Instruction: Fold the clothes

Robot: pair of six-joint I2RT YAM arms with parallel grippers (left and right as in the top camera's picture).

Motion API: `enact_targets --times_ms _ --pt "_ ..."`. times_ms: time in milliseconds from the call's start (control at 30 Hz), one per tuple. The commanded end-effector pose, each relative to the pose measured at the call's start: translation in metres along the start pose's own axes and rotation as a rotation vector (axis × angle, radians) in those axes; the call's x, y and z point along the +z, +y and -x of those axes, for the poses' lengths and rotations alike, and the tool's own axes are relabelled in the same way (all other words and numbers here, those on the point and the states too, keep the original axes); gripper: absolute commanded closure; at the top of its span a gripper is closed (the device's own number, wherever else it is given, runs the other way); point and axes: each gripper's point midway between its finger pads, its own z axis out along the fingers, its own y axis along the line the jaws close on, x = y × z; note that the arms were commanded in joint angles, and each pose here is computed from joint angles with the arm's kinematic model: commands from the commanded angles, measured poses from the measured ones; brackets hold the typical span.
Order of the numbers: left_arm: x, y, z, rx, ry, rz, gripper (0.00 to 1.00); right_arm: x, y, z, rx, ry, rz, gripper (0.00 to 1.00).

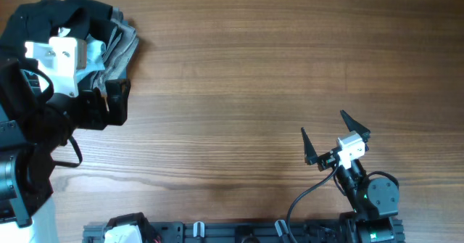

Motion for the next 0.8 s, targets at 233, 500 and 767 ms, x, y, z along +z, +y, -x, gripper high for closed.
enact_targets --times_ms 233,500,767 --pt "0.000 0.000 0.000 0.009 -0.001 0.001 0.00 0.000 0.003 0.002 0.003 -0.012 0.015 0.00" --pt "-0.016 -0.001 -0.006 0.025 -0.036 0.037 0.00 0.000 0.003 0.002 0.003 -0.012 0.015 0.00" --pt "-0.016 -0.016 0.008 0.029 -0.584 -0.001 0.00 0.000 0.003 0.002 0.003 -0.012 0.015 0.00"
